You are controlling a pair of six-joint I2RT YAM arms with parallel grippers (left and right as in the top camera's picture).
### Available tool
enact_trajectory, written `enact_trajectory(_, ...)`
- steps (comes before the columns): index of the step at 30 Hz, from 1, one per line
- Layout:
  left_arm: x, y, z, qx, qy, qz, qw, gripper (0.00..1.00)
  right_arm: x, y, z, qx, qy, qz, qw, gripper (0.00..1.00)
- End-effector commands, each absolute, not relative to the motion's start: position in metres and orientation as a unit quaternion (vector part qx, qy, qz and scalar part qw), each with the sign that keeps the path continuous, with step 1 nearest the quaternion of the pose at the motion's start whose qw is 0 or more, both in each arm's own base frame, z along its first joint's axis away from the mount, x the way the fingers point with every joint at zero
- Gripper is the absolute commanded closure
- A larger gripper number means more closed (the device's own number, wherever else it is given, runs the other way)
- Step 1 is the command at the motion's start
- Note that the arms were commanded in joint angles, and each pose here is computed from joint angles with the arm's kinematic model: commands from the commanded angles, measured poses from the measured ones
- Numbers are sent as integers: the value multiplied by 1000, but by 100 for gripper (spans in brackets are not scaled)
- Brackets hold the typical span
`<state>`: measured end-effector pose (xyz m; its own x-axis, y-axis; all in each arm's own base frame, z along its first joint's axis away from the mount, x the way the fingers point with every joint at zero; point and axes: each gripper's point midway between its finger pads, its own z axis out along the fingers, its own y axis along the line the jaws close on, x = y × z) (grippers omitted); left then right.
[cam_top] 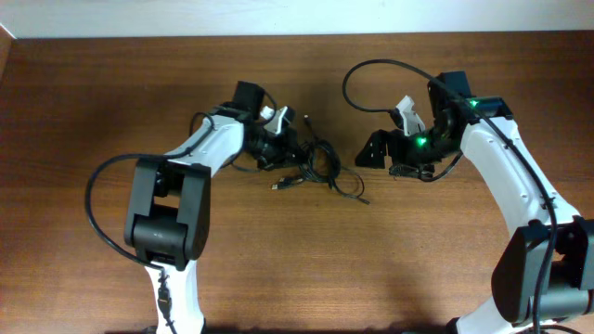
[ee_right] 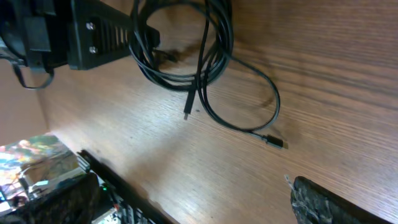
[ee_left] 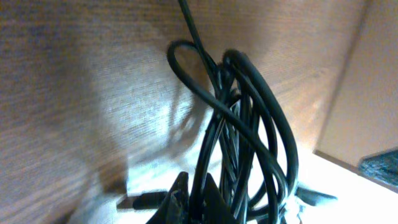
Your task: Untangle cables
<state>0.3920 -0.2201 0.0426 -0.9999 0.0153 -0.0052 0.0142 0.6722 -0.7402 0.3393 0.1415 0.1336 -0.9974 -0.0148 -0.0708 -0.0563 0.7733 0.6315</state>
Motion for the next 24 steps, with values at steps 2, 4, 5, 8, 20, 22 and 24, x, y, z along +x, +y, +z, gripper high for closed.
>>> enact_trajectory(2,383,-213,38,-37,-923,384,10,100,343,147,141,1,932,362,29,14)
enact_trajectory(4,376,-217,37,-79,-921,381,7,100,341,151,141,-3,932,362,26,54)
enact_trajectory(5,372,-218,35,-93,-921,378,8,100,339,155,140,-7,932,362,23,72)
enact_trajectory(8,368,-216,34,-123,-920,372,5,100,336,169,139,-27,932,362,24,81)
enact_trajectory(20,360,-210,51,-88,-895,436,35,100,339,240,72,2,958,287,3,79)
enact_trajectory(22,362,-204,50,-81,-898,431,35,100,337,248,62,-6,957,290,-8,79)
enact_trajectory(24,362,-204,50,-82,-898,431,35,100,334,254,58,-13,957,289,-10,78)
